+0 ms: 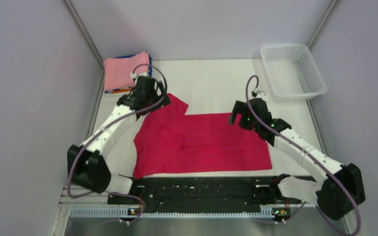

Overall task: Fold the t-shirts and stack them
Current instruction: Grab the side of the flattened tshirt furthest away from the robot with both arms

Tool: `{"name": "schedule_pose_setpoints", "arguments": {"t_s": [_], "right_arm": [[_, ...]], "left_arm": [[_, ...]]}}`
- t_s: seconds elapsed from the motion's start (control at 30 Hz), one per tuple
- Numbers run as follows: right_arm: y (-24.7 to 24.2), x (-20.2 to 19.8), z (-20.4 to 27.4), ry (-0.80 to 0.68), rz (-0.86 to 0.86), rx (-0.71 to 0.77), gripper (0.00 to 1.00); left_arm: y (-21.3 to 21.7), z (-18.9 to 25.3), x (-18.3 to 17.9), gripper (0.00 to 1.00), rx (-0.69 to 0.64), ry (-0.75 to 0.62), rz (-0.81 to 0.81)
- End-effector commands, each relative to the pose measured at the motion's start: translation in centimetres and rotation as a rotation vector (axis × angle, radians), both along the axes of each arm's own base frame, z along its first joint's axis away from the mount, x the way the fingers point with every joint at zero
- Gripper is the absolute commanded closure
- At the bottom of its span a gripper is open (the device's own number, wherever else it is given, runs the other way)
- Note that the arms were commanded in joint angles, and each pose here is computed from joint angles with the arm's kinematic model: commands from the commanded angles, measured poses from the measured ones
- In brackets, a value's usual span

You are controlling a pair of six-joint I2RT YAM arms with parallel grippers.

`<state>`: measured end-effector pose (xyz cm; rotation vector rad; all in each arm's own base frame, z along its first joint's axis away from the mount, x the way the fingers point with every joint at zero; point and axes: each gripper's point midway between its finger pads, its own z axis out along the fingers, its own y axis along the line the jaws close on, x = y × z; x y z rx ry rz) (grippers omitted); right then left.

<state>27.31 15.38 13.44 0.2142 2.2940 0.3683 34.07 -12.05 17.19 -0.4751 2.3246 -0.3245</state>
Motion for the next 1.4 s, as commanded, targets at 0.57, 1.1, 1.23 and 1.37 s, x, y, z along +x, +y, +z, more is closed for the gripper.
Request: {"name": "schedule_pose_setpoints", "arguments": {"t_s": [0.57, 1.1, 1.23, 1.37], "right_arm": [[-10.0, 10.2, -3.5, 0.06, -0.329, -0.174, 0.01], [-13.0, 13.5, -4.6, 0.066, -0.43, -0.301, 0.04], [-13.1, 15.3, -5.1, 0.073, -0.431, -0.333, 0.12], [-12.9, 16.6, -6.4, 0.084, -0.44, -0.334, 0.21]], "left_arm": [[-1.0, -10.9, 20.2, 0.32, 0.389, 0.205, -0.016], [-1.7, -13.6, 17.6, 1.0, 0.335, 0.301, -0.04], [-2.3, -11.3, 17.3, 1.0, 0.301, 0.274, -0.047], [-3.0, -9.2, 16.2, 1.0, 0.286, 0.227, -0.064]]}}
